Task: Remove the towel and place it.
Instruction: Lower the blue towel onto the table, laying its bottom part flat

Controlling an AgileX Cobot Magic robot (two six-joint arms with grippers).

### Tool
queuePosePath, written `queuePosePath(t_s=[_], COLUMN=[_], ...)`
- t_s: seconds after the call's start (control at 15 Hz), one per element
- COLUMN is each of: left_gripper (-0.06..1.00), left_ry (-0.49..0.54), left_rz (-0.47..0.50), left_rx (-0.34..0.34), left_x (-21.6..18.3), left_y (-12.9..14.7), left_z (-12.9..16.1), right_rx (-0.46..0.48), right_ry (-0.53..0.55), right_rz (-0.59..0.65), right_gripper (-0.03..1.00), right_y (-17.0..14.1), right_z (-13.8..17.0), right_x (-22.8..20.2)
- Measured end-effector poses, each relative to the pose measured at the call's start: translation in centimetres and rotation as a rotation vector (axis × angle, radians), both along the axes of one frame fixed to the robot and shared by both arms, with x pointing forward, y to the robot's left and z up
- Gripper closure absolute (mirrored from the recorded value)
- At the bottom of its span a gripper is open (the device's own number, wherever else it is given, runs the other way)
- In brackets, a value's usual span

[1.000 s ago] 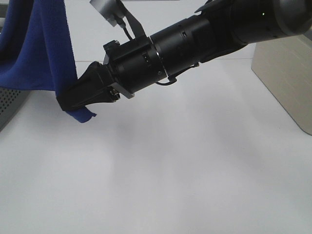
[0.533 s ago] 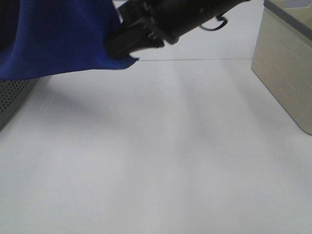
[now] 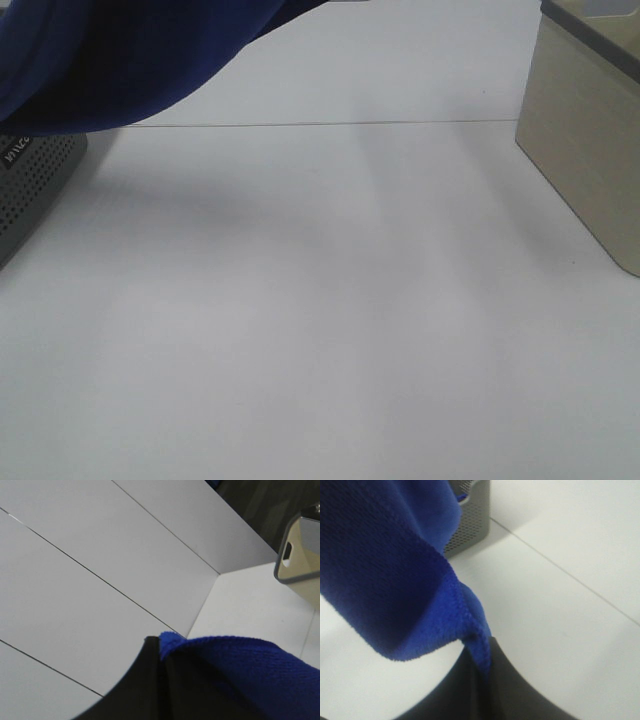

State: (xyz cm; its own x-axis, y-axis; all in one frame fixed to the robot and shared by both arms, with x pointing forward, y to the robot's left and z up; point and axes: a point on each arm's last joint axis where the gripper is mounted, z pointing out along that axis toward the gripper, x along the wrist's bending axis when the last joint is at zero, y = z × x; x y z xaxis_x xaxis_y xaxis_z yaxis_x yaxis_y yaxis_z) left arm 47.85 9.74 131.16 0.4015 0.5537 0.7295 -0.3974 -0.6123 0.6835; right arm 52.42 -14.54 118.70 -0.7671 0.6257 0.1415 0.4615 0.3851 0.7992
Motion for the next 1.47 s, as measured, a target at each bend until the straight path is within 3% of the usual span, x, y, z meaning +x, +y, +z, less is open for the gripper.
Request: queuePosePath(t_s=[0.07,0.13,0.33,0.6,0.87,1.13,1.2,1.47], left_gripper=[0.94,0.94,0.94,0.94,0.94,0.94,0.94,0.94], left_ry=[-0.035,-0.041,-0.026,-0.026,-0.1,-0.178,-0.241,-0.332], left_rz=[-0.024,-0.032,-0.023,0.038,0.074,0.063,0.046,0.054], left_rx=[-0.071,-0.1,-0.171,-0.246,-0.304,-0.352,-0.378,-0.412], left_x=[0.2,0.3,0.9,2.9,6.1,8.3,9.8,13.0], left_y=[-0.5,-0.7,-0.4,1.3,2.4,2.5,2.5,3.7], left_z=[0.4,0.4,0.6,0.5,0.0,-0.7,-1.3,-2.9], right_rx=[-0.12,-0.161,-0.241,-0.307,-0.292,-0.2,-0.15,-0.126], right_ry=[-0.064,-0.086,-0.156,-0.216,-0.447,-0.706,-0.819,-0.882], right_rz=[-0.101,-0.145,-0.269,-0.358,-0.474,-0.493,-0.489,-0.466], right_gripper=[0.95,0.95,0.95,0.95,0.95,0.95,0.95,0.95], right_y=[-1.5,-2.1,-3.6,-4.6,-5.3,-5.0,-4.6,-3.1], right_z=[2.4,3.3,5.5,6.0,8.0,10.3,11.1,9.2], right_x=[-0.1,-0.1,-0.1,0.3,1.6,2.2,2.7,6.1])
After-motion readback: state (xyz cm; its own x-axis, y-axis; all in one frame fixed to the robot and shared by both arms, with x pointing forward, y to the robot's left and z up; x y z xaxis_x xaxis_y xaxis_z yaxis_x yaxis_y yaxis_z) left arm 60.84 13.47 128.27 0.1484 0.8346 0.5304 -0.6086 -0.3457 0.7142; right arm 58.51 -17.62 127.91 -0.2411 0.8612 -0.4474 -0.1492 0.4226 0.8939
